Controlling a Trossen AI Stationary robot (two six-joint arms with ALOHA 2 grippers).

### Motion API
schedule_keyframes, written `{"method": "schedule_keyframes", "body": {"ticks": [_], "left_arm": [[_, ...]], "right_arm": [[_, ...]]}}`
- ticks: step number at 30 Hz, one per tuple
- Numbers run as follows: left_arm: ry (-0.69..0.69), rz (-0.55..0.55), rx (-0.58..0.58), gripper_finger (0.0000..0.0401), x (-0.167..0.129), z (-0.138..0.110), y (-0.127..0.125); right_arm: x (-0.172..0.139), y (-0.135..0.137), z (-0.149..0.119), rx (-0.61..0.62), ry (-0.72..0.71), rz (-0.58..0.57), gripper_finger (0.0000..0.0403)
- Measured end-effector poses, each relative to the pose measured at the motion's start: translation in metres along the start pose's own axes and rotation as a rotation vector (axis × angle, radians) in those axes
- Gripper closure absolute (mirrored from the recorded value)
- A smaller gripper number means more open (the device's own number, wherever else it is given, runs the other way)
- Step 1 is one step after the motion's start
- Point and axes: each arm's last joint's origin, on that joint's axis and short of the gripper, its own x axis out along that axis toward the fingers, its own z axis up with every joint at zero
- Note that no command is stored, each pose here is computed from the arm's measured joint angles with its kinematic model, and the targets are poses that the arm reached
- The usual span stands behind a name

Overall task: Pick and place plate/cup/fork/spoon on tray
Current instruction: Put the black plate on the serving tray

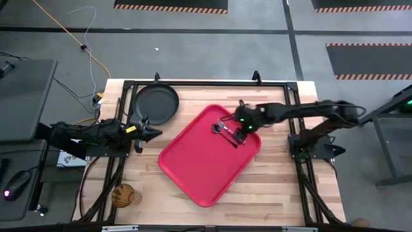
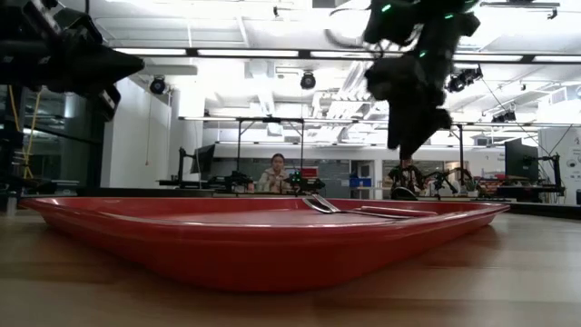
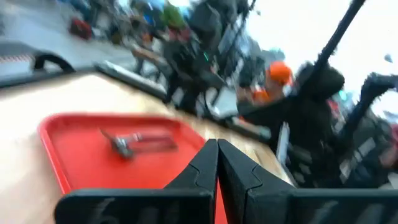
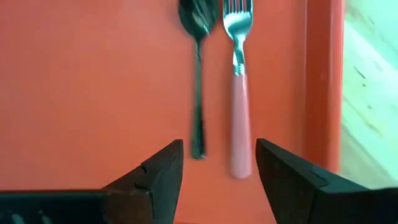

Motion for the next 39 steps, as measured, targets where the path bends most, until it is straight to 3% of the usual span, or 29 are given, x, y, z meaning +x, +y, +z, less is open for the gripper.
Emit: {"method": "schedule_keyframes", "body": {"ticks": [6, 8, 12, 15, 20, 25, 29, 33, 39], "left_arm": [[-0.188, -0.008, -0.047, 0.0401, -0.002, 0.016, -0.005], [-0.271, 0.059, -0.045, 0.0401, -0.003, 0.022, -0.004], [-0.302, 0.249, -0.235, 0.0387, 0.0, 0.027, 0.0], [-0.192, 0.343, -0.259, 0.0351, 0.006, 0.037, -0.002], [0.02, 0.59, -0.226, 0.0264, 0.02, 0.08, -0.008], [0.398, 0.749, -0.188, 0.019, 0.046, 0.111, -0.004], [0.698, 0.876, -0.183, 0.0155, 0.068, 0.109, 0.019], [0.85, 0.907, -0.272, 0.0134, 0.089, 0.098, 0.047], [1.041, 0.963, -0.317, 0.0128, 0.107, 0.07, 0.084]], "right_arm": [[-0.024, -0.004, -0.013, 0.145, -0.222, 0.127, 0.021], [-0.03, -0.004, -0.015, 0.16, -0.287, 0.141, 0.021], [-0.037, -0.004, -0.017, 0.16, -0.341, 0.142, 0.021], [-0.037, -0.004, -0.017, 0.151, -0.344, 0.137, 0.021], [-0.037, -0.006, -0.016, 0.119, -0.35, 0.124, 0.021], [-0.037, -0.008, -0.014, 0.102, -0.355, 0.112, 0.021], [-0.037, -0.008, -0.014, 0.093, -0.353, 0.112, 0.021], [-0.037, -0.008, -0.015, 0.065, -0.351, 0.107, 0.021], [-0.037, -0.008, -0.014, 0.058, -0.368, 0.084, 0.021]]}}
